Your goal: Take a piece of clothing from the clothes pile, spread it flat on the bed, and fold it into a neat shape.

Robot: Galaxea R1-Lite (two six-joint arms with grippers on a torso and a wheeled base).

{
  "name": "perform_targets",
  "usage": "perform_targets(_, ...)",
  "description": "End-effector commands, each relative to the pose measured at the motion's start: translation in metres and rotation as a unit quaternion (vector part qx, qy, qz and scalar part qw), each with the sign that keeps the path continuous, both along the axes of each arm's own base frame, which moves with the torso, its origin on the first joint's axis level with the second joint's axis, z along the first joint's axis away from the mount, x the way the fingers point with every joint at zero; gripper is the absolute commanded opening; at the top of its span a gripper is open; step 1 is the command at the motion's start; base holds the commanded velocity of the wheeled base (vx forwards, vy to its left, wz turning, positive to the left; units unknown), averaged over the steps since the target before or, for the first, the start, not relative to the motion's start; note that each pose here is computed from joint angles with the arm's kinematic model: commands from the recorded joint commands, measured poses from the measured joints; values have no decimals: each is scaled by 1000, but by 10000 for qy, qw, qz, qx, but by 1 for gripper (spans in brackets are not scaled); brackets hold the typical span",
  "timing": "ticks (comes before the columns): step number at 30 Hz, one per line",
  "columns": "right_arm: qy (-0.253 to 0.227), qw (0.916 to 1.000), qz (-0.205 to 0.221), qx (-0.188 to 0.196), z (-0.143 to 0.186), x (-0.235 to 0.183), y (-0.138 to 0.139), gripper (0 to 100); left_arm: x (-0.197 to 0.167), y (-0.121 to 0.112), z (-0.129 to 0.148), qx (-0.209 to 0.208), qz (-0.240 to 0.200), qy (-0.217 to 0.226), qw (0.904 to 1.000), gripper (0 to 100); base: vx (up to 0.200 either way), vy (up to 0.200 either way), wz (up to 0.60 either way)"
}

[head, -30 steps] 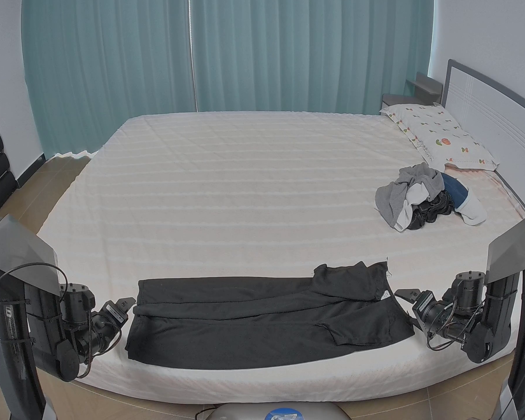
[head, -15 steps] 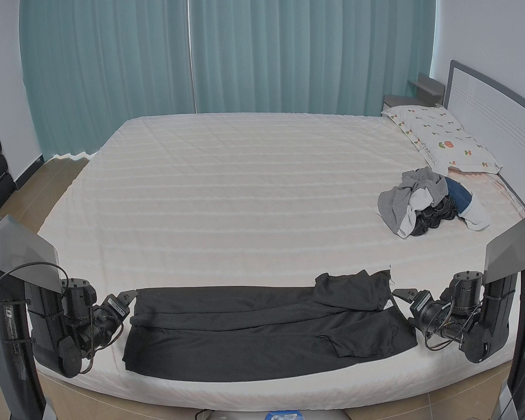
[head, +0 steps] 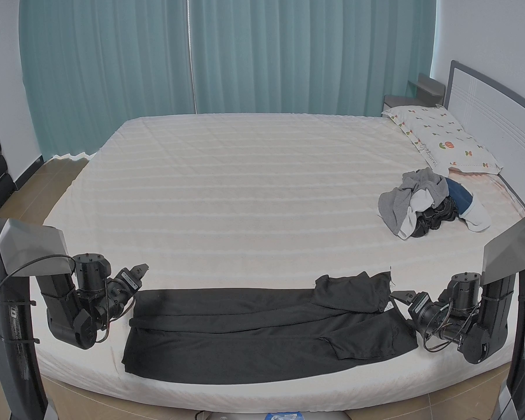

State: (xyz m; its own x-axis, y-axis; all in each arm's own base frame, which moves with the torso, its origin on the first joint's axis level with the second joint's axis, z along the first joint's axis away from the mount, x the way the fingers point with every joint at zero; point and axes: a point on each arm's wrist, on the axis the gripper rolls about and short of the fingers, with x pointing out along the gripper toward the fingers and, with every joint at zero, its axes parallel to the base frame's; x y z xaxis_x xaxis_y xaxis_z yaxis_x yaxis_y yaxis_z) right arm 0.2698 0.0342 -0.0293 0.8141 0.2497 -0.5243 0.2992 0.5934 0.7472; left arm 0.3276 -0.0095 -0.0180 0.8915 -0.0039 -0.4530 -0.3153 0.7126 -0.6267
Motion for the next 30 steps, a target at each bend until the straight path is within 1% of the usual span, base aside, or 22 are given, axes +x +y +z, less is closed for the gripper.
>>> perform_targets(1, 9, 10000, 40, -4, -2, 0, 2, 100, 21, -2, -20, 47, -32, 118, 9999, 100, 0, 0, 0)
perform_targets(2, 26, 10000, 59, 0, -3, 0, 3, 100, 24, -1, -30, 101, -9, 187, 9998, 100, 0, 0, 0)
perform_targets(3, 31, 10000, 72, -11, -3, -1, 4, 100, 27, -1, -34, 200, -35, 195, 9996, 100, 0, 0, 0)
perform_targets(6, 23, 10000, 72, -10, -3, 0, 4, 100, 28, 1, -40, 499, -139, 243, 9984, 100, 0, 0, 0)
perform_targets(21, 52, 9999, 91, -26, -4, -1, 6, 100, 23, -4, -46, 550, -241, 393, 9974, 100, 0, 0, 0)
perform_targets(22, 52, 9999, 91, -26, -4, -1, 6, 100, 22, -4, -46, 550, -242, 401, 9974, 0, 0, 0, 0)
perform_targets(27, 52, 9999, 84, -30, -4, -1, 6, 100, 23, -4, -46, 547, -231, 386, 9975, 0, 0, 0, 0)
perform_targets(30, 52, 9999, 84, -30, -4, -1, 6, 100, 24, 0, -45, 645, -10, 365, 9972, 0, 0, 0, 0)
